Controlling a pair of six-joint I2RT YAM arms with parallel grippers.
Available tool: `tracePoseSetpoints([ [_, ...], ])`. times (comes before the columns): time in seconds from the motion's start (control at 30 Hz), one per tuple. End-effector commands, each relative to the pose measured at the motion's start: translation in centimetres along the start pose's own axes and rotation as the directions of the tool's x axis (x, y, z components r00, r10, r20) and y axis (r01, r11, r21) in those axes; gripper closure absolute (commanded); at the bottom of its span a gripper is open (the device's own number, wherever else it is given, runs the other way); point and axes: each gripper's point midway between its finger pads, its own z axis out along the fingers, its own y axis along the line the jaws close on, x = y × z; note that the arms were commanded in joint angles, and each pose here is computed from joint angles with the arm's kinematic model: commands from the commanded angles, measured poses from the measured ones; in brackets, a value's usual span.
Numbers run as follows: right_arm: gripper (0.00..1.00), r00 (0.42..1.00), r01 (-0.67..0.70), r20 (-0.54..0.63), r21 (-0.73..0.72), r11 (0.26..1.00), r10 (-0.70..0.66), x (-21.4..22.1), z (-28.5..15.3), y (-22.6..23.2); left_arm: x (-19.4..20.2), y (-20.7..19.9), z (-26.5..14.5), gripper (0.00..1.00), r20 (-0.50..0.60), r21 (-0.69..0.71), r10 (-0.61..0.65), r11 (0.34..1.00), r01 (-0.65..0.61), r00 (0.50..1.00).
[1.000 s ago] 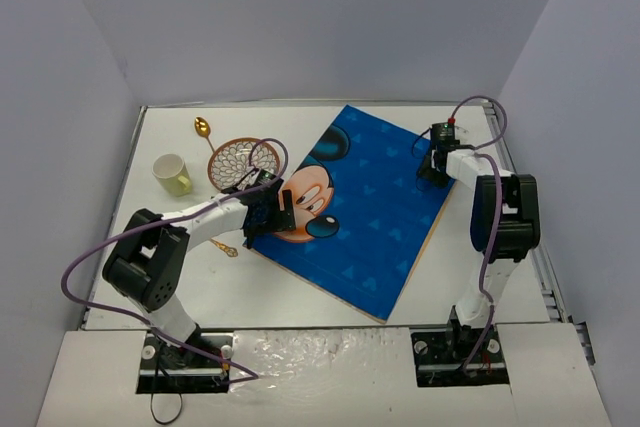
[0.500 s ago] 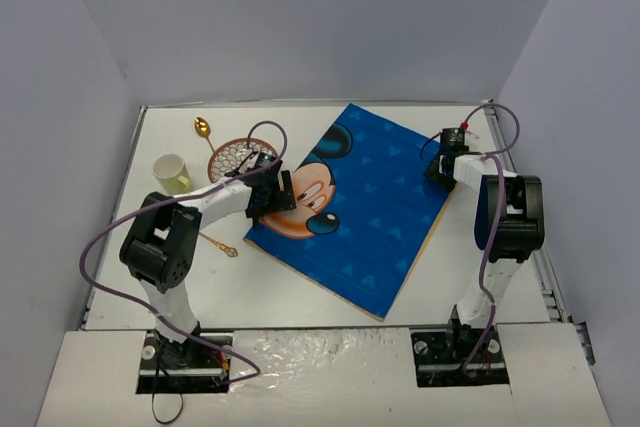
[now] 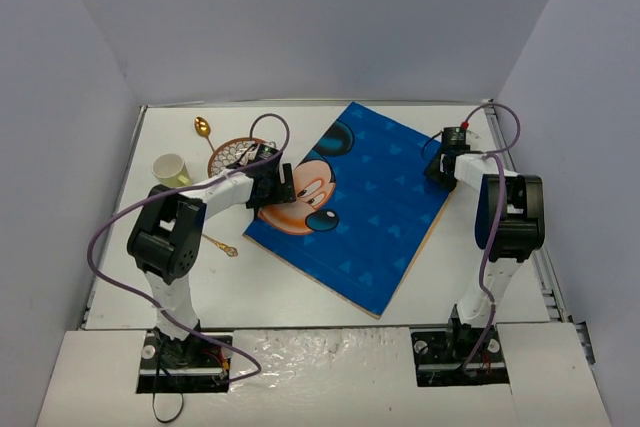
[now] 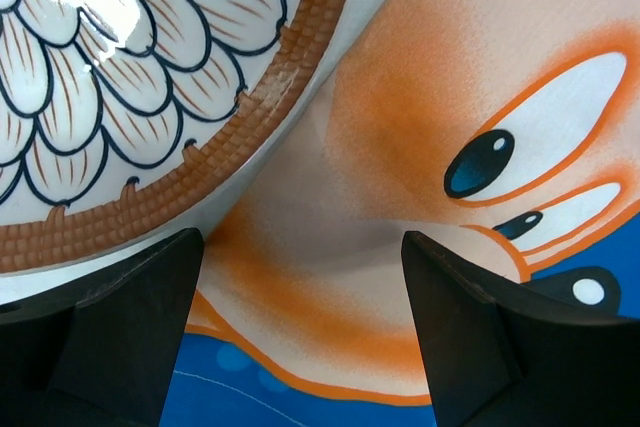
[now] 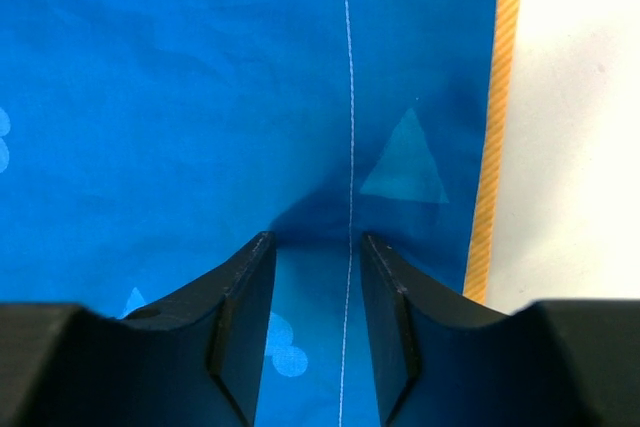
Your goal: Set the dinner table for one person
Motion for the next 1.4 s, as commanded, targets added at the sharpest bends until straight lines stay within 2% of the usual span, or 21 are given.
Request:
tracePoseSetpoints([
  [0.0, 0.61, 0.999, 0.017, 0.033, -0.051, 0.999, -0.015, -2.3, -3.5, 1.5, -2.4, -0.8, -4.6, 0.22, 0.055, 0.031, 0.027, 0.999, -0.029, 0.998],
  [0.13, 0.57, 0.991, 0.040, 0.131, -0.105, 0.994, -0.026, -5.2, -8.0, 3.7, -1.7, -0.6, -8.5, 0.19, 0.075, 0.021, 0.007, 1.000, -0.008, 0.997],
  [0.27, 0.51, 0.982, 0.088, 0.179, -0.152, 0.984, -0.060, -5.5, -11.4, 5.5, 1.0, 0.8, -9.6, 0.16, 0.044, -0.012, -0.033, 0.999, 0.034, 0.998],
  [0.37, 0.42, 0.974, 0.134, 0.206, -0.217, 0.967, -0.088, -5.2, -14.0, 6.6, 3.1, 1.8, -9.3, 0.16, 0.024, -0.030, -0.056, 0.998, 0.057, 0.998],
  [0.47, 0.31, 0.969, 0.176, 0.215, -0.269, 0.947, -0.119, -4.3, -15.8, 7.3, 3.5, 2.3, -9.5, 0.16, 0.047, -0.017, -0.101, 0.995, 0.101, 0.994],
  [0.6, 0.11, 0.964, 0.214, 0.234, -0.385, 0.898, -0.129, -2.8, -19.1, 8.2, 1.5, 2.9, -10.5, 0.08, 0.136, 0.032, -0.188, 0.982, 0.185, 0.973],
  [0.7, 0.01, 0.962, 0.228, 0.239, -0.437, 0.870, -0.132, -1.3, -20.4, 8.0, -0.8, 3.5, -11.5, 0.04, 0.216, 0.073, -0.261, 0.965, 0.251, 0.941],
  [0.93, 0.00, 0.960, 0.246, 0.258, -0.590, 0.769, -0.109, 0.8, -22.8, 9.2, -4.8, 4.5, -11.9, 0.03, 0.327, 0.172, -0.446, 0.895, 0.411, 0.833],
  [1.13, 0.00, 0.965, 0.245, 0.236, -0.635, 0.732, -0.118, 2.1, -22.9, 9.5, -8.0, 5.1, -10.5, 0.04, 0.411, 0.285, -0.586, 0.810, 0.512, 0.698],
  [1.37, 0.00, 0.958, 0.274, 0.251, -0.656, 0.703, -0.140, 2.9, -23.5, 9.5, -9.0, 7.3, -7.6, 0.14, 0.422, 0.286, -0.663, 0.744, 0.604, 0.618],
])
